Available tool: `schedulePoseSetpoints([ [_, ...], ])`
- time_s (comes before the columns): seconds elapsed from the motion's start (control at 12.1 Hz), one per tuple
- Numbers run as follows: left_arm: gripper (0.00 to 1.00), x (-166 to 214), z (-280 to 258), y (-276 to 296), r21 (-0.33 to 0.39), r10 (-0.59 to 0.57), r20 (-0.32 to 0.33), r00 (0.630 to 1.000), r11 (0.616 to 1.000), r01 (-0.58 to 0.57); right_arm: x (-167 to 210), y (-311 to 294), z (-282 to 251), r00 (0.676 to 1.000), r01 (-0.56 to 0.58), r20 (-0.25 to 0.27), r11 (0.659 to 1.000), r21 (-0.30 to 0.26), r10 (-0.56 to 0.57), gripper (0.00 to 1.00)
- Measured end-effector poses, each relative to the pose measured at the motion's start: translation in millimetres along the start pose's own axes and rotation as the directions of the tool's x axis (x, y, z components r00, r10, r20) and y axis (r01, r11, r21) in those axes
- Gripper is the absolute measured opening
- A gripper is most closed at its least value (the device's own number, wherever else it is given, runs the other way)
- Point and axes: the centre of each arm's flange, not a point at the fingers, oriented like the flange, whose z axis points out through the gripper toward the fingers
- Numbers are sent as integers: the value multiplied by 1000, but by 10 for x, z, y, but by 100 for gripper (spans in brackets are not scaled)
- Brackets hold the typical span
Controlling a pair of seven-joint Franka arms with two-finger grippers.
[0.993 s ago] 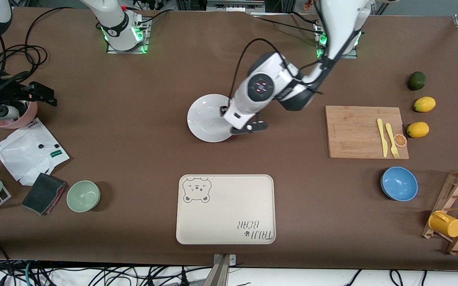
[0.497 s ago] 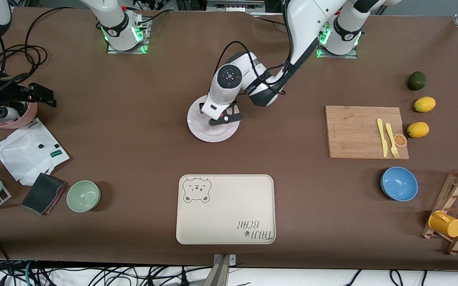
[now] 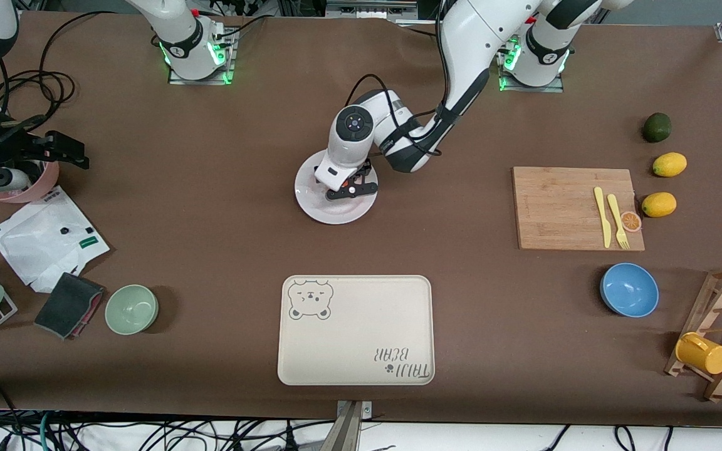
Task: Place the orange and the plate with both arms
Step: 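Lower the orange onto the white plate and open the left gripper, then withdraw the left gripper while the right gripper reaches toward the plate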
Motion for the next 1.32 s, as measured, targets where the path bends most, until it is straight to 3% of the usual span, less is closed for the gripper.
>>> schedulePoseSetpoints([
  [0.08,98,27,-23,3,-3,-3,-5,1000,1000,3,0,0,0,1000,0,0,1000,0,0,100],
  [0.17,100,68,-83,18,-12,-6,-13,1000,1000,6,0,0,0,1000,0,0,1000,0,0,100],
  [0.41,100,312,-517,-42,4,-37,-34,999,999,37,5,3,9,1000,-1,2,1000,0,1,100],
  [0.75,100,960,-1543,-658,98,-139,-40,989,985,142,62,11,122,1000,-2,22,1000,0,2,100],
  [1.08,100,1635,-2282,-1525,140,-69,-19,997,988,71,77,-18,150,1000,6,28,1000,0,-6,100],
  [1.32,100,1932,-2880,-2233,165,65,24,998,984,-68,132,-248,227,998,43,44,999,16,-44,100],
])
